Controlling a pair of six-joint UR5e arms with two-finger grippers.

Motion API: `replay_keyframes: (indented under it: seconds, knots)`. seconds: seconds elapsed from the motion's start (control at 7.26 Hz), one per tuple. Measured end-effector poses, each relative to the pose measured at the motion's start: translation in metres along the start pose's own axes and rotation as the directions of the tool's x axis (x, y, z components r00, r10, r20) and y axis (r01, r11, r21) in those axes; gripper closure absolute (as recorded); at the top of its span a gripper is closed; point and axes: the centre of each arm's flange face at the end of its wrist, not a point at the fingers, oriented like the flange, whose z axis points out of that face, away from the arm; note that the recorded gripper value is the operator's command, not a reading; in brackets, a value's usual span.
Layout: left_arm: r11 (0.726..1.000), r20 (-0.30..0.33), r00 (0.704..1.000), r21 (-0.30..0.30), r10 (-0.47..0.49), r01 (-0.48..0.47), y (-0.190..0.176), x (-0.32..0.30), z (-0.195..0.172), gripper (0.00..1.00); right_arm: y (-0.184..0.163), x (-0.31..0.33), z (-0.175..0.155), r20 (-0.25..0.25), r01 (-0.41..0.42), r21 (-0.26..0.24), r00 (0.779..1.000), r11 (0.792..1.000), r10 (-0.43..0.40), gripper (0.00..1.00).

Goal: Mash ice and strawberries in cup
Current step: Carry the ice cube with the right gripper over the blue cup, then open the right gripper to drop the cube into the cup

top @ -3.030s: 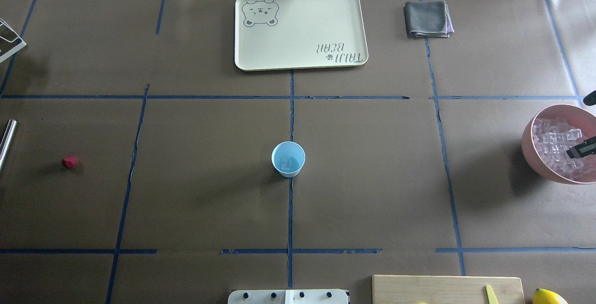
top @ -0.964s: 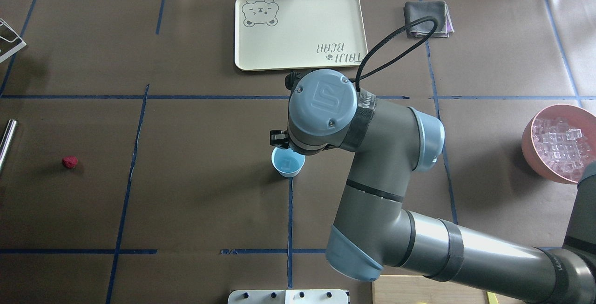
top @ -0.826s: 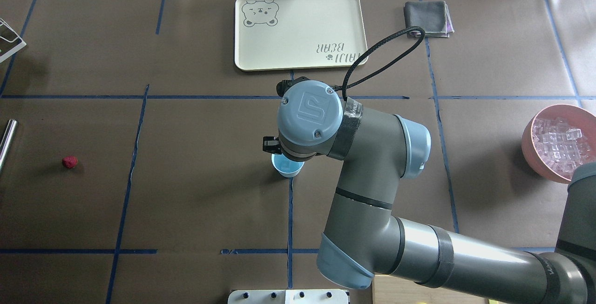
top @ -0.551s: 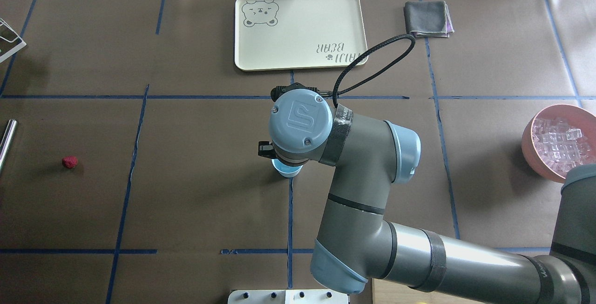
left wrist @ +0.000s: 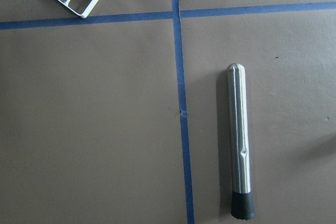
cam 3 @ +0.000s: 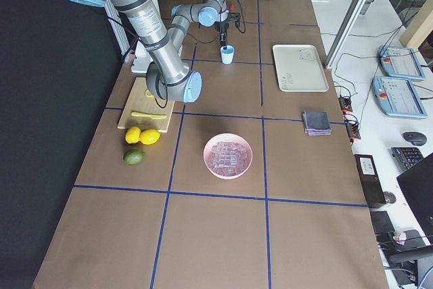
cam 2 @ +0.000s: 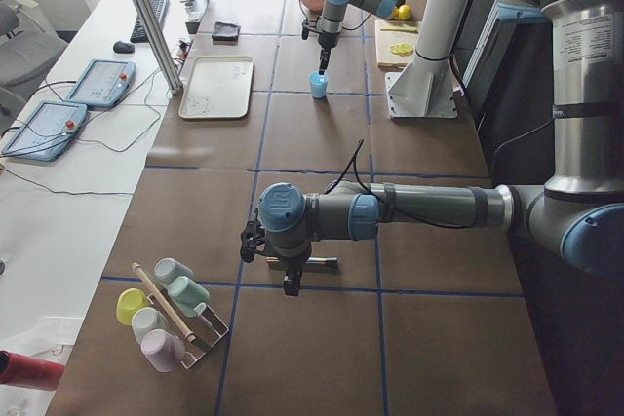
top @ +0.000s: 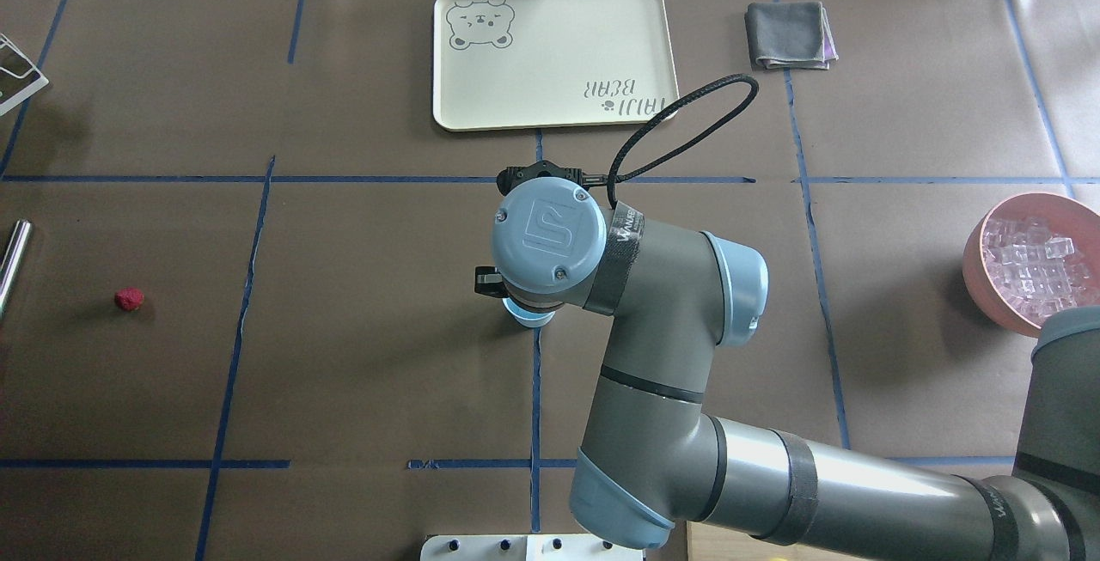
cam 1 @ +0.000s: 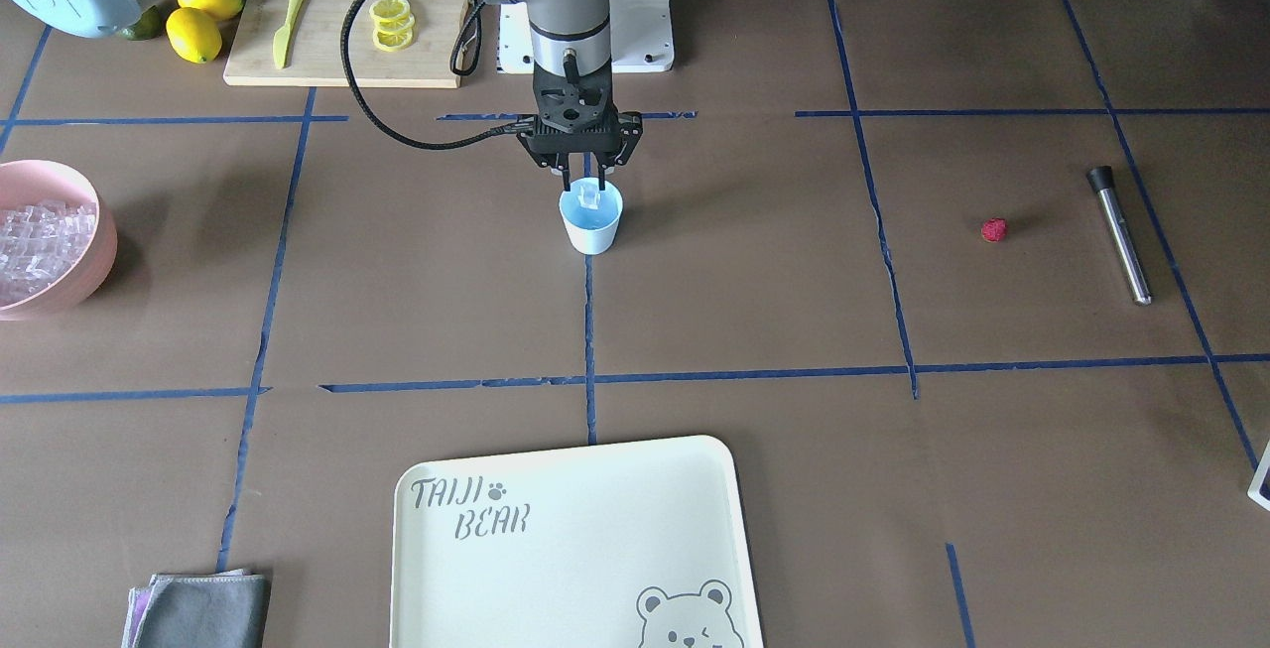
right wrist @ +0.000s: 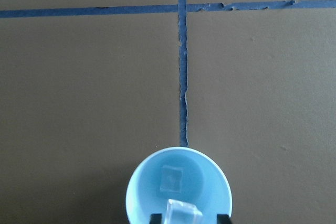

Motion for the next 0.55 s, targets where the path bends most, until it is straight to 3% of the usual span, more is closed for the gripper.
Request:
replay_keyframes:
  seconds: [0.55]
  knots:
    - [1.0, 0.0, 1.0, 0.001, 0.001, -0.001, 0.0, 0.0, 0.0, 0.0, -0.019, 0.018, -0.007, 0.0, 0.024, 0.0, 1.0, 1.0, -0.024, 0.01]
